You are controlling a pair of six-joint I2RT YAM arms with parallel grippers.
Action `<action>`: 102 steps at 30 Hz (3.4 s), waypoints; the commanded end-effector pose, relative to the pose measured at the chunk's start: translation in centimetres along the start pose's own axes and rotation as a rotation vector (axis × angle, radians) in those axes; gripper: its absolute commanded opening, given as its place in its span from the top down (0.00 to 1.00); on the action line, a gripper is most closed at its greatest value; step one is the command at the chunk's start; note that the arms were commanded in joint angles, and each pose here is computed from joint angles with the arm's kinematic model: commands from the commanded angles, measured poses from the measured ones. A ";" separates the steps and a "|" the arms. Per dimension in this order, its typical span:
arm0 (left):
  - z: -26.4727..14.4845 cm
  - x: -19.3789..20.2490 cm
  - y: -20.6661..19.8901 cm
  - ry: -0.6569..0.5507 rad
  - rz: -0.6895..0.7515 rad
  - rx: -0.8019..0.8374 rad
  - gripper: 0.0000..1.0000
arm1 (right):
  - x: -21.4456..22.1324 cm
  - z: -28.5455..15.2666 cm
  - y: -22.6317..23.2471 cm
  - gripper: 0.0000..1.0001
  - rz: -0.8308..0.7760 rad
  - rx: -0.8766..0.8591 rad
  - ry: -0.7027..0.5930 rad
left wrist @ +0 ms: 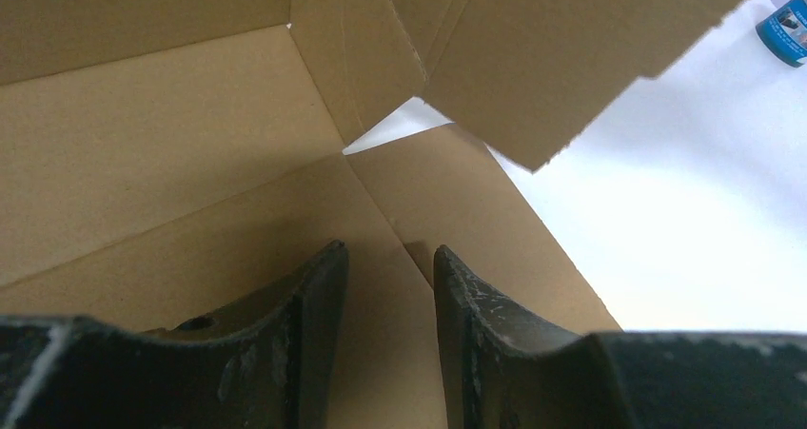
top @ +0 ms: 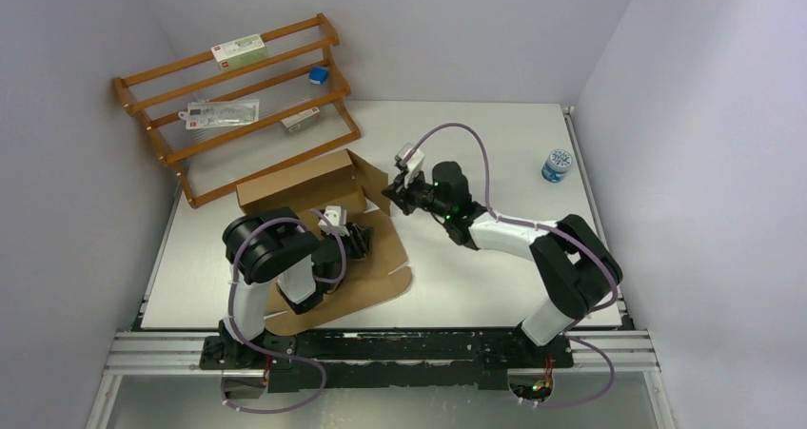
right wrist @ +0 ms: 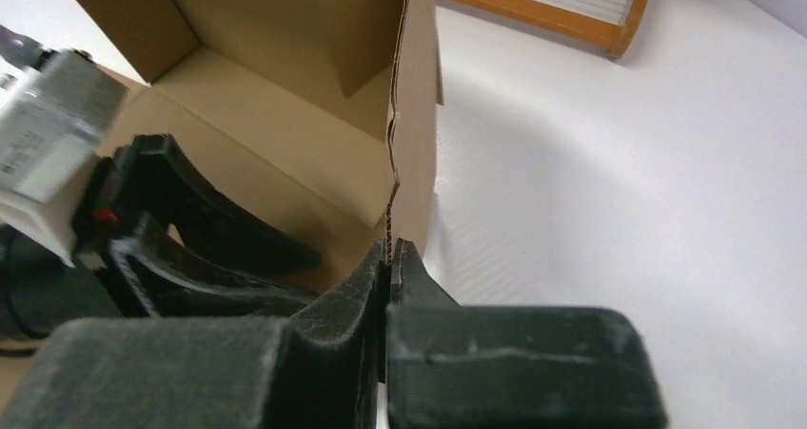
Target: Fold the paper box
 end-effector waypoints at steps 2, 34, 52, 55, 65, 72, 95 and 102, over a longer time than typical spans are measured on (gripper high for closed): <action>-0.3 -2.0 -1.1 -0.124 -0.090 0.087 0.54 | -1.1 0.0 3.1 1.00 0.036 0.119 0.042; -1.1 -4.0 -1.8 -0.183 -0.031 0.113 0.37 | 1.1 3.5 10.9 0.95 0.335 0.607 0.204; -0.7 -6.8 -3.8 -0.316 0.013 0.093 0.55 | 0.9 3.9 11.6 0.93 0.387 0.679 0.219; -0.7 -7.0 -3.9 -0.331 0.031 0.076 0.56 | 0.5 4.1 11.6 0.92 0.398 0.678 0.214; -0.4 -6.8 -3.9 -0.333 0.064 0.062 0.74 | 0.1 4.5 12.0 0.89 0.425 0.658 0.217; -0.5 -6.2 -3.5 -0.319 0.059 0.048 0.90 | -2.1 4.3 11.9 0.75 0.397 0.611 0.175; -0.5 -5.0 -2.9 -0.276 0.003 0.052 0.95 | -8.3 -2.3 4.8 0.14 0.114 0.046 -0.102; -0.5 -5.2 -2.9 -0.263 -0.024 0.080 0.95 | -4.7 -0.8 2.2 0.12 -0.060 -0.104 -0.130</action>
Point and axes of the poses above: each gripper's point midway between its finger pads, its own z axis out along the fingers, its own y axis along the line the jaws close on, x = y × z, the point moved 5 cm from there along -z, back along the fingers, and after that the axes turned 5 degrees about -z, right-handed, at the moved point
